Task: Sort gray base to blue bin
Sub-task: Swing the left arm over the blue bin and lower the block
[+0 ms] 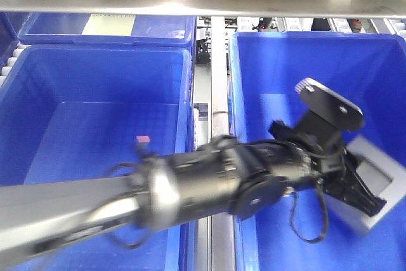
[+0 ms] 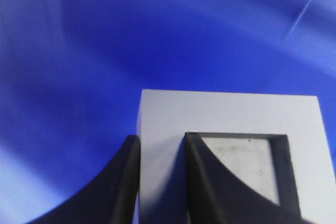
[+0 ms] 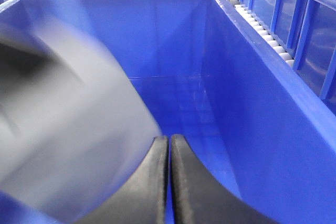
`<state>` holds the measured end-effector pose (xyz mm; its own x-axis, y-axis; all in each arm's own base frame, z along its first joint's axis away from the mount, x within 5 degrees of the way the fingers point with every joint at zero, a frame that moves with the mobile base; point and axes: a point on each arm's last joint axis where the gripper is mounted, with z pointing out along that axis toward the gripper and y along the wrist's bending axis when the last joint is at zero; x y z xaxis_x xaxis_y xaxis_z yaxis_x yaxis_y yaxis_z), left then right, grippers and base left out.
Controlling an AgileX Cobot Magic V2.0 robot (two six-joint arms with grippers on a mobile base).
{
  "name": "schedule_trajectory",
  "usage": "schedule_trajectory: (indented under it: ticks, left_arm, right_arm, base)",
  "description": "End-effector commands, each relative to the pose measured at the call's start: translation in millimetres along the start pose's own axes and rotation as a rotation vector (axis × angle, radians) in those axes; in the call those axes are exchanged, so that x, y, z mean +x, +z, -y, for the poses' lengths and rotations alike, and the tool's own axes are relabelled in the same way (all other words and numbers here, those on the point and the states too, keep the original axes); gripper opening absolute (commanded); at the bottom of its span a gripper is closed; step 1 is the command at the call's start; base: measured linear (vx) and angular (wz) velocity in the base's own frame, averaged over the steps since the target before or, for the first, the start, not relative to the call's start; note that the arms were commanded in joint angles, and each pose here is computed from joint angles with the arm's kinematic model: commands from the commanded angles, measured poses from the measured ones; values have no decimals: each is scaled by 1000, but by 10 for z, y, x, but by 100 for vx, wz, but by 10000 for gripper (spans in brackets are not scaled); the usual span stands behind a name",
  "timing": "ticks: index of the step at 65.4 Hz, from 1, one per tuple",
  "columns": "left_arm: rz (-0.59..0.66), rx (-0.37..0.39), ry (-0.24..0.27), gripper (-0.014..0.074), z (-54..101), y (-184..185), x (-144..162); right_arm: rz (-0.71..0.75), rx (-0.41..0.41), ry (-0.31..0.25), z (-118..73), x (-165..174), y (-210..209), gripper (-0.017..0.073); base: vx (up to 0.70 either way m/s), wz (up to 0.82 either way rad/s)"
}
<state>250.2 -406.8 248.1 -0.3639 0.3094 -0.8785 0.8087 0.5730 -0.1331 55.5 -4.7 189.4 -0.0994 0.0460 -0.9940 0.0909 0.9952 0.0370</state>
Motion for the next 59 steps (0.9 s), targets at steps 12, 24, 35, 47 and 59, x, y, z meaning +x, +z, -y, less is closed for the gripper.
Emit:
schedule_trajectory:
  ticks: [12,24,35,47,59]
  left_arm:
    - [76,-23,-35,-6,-147,-115,-298]
    - [-30,-42,-41,0,-206,-36,-145]
    - [-121,-51,-43,31,-220,12,-20]
    - [-171,-56,-44,142,-231,52,64]
    - [-170,-55,-44,314,-223,6,25]
  right_arm:
    - [31,1,-12,1,-13,2,-5]
    - [31,1,-12,1,-13,2,-5]
    - [31,1,-12,1,-13,2,-5]
    - [31,1,-12,1,-13,2,-5]
    - [31,1,-12,1,-13,2,-5]
  base:
    - [0,0]
    - [0,0]
    - [0,0]
    - [0,0]
    - [0,0]
